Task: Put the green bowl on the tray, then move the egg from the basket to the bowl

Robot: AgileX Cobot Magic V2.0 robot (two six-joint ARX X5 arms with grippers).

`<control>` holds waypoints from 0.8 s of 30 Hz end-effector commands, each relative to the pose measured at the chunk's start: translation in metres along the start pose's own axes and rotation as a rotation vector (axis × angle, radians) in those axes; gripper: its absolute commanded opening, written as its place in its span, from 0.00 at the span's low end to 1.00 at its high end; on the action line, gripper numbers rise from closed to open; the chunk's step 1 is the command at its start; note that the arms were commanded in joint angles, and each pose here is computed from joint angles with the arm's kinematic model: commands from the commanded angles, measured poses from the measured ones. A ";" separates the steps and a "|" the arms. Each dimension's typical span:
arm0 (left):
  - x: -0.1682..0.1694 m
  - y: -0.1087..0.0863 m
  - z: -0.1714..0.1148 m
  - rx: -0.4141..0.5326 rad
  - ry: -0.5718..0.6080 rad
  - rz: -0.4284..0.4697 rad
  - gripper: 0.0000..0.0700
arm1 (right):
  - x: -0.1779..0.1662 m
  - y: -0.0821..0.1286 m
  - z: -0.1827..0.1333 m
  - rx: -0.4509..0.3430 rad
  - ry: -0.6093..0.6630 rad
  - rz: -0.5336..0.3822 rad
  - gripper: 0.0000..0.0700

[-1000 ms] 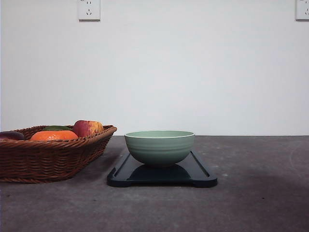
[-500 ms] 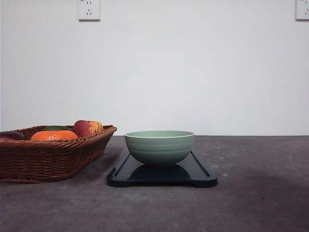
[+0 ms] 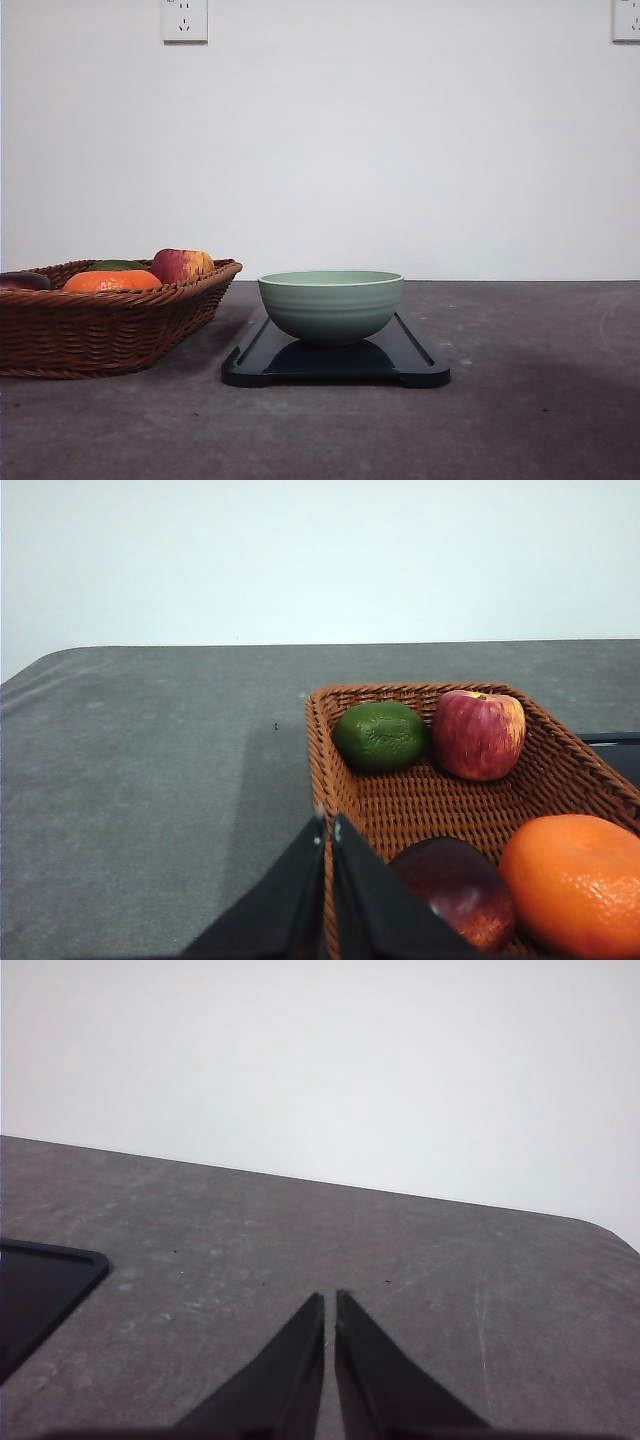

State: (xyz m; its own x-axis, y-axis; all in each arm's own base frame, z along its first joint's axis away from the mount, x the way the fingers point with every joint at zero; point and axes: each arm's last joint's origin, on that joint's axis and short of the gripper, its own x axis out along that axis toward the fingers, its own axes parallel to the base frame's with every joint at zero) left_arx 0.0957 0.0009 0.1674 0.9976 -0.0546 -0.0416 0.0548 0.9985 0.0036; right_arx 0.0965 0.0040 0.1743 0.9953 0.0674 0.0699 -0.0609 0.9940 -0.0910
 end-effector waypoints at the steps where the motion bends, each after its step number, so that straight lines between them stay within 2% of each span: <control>1: 0.001 0.000 -0.005 0.005 0.004 0.001 0.00 | 0.000 0.000 0.000 0.013 -0.005 -0.004 0.02; 24: 0.001 0.000 -0.005 0.005 0.004 0.001 0.00 | 0.000 0.000 0.000 0.013 -0.005 -0.004 0.02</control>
State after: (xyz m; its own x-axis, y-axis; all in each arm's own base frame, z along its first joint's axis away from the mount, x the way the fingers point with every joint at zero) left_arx 0.0957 0.0009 0.1674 0.9977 -0.0542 -0.0416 0.0544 0.9985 0.0036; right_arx 0.0965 0.0040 0.1743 0.9953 0.0671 0.0699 -0.0607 0.9940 -0.0909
